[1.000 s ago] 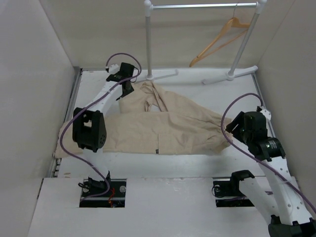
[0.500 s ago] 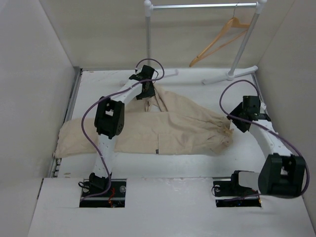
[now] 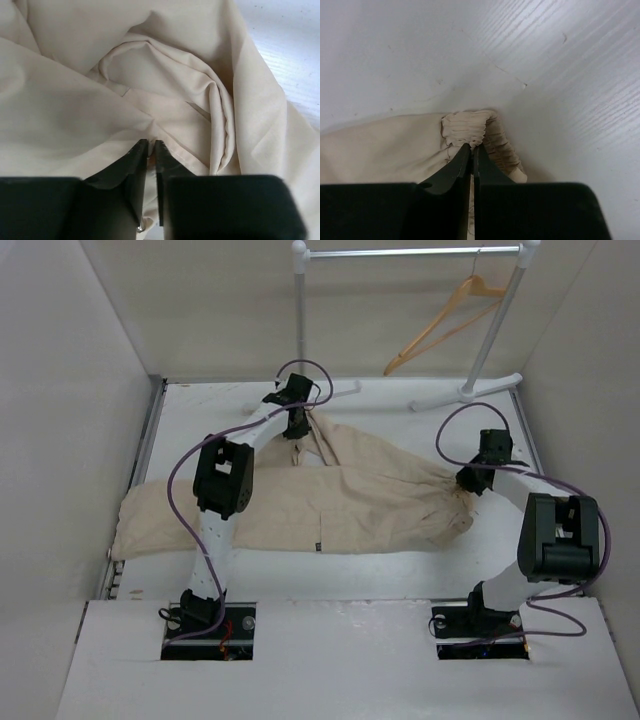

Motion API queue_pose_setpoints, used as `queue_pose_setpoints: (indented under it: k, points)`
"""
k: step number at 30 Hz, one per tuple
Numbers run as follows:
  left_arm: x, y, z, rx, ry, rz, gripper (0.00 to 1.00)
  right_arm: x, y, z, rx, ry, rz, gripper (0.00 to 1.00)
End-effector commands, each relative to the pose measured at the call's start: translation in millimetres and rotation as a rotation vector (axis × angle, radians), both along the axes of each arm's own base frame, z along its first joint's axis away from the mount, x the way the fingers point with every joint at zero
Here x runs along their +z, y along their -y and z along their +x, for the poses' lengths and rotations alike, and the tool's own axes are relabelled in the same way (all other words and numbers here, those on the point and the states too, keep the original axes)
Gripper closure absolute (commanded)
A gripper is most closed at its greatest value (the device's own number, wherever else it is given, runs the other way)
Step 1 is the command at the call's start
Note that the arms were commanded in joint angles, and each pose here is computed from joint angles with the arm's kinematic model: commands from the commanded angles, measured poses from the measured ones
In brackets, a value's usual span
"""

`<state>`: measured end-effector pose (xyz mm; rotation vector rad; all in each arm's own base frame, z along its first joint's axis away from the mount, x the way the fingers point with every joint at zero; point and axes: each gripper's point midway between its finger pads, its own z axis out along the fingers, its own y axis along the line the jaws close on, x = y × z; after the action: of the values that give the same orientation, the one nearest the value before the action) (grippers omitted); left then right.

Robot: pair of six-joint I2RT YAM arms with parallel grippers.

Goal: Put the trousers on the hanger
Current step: Flatten out the trousers at the center of the board.

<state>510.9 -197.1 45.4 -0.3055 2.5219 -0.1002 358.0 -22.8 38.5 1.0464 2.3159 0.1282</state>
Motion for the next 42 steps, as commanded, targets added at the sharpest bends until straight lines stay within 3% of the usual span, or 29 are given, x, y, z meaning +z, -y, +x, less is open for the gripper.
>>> queue_pose_setpoints:
  k: [1, 7, 10, 12, 15, 19, 25, 29, 33, 37, 39, 42]
  points:
    - [26.7, -11.5, 9.2, 0.046, 0.074, -0.024, 0.94, 37.2, 27.6, 34.8, -0.105, 0.147, -0.034, 0.95]
    - [86.3, -66.7, 15.6, 0.176, 0.198, -0.083, 0.98, 61.5, 90.6, 62.3, -0.271, 0.182, -0.117, 0.96]
    - [98.4, -92.4, 9.4, 0.229, 0.205, -0.111, 0.99, 69.7, 105.7, 82.9, -0.302, 0.214, -0.123, 0.90]
    - [108.6, -107.1, 4.4, 0.268, 0.220, -0.132, 0.99, 77.1, 107.0, 93.7, -0.300, 0.233, -0.123, 0.74]
    - [130.4, -123.1, -0.2, 0.299, 0.255, -0.164, 0.99, 93.8, 96.2, 89.1, -0.285, 0.240, -0.132, 0.40]
    - [160.9, -157.1, 8.4, 0.350, 0.321, -0.179, 0.98, 109.7, 42.0, 64.2, -0.203, 0.280, -0.123, 0.28]
    - [172.6, -273.3, 42.6, 0.590, 0.391, -0.139, 0.99, 85.0, -51.9, 12.2, 0.034, 0.228, -0.052, 0.33]
    - [174.6, -350.0, 57.2, 0.831, 0.441, -0.231, 0.96, 79.2, -79.0, -21.9, 0.135, 0.192, -0.029, 0.32]
    - [142.4, -405.8, 48.3, 0.995, 0.365, -0.303, 0.65, 66.3, -95.6, -55.4, 0.216, 0.127, -0.017, 0.28]
    - [151.6, -393.1, 26.0, 0.950, 0.354, -0.260, 0.50, 54.5, -121.1, -74.7, 0.299, 0.094, 0.021, 0.29]
    - [152.9, -362.9, 12.6, 0.874, 0.357, -0.226, 0.50, 53.8, -138.4, -79.4, 0.353, 0.091, 0.034, 0.45]
    - [126.4, -311.5, -21.8, 0.773, 0.282, -0.179, 0.50, 55.5, -163.7, -87.0, 0.432, 0.086, 0.039, 0.79]
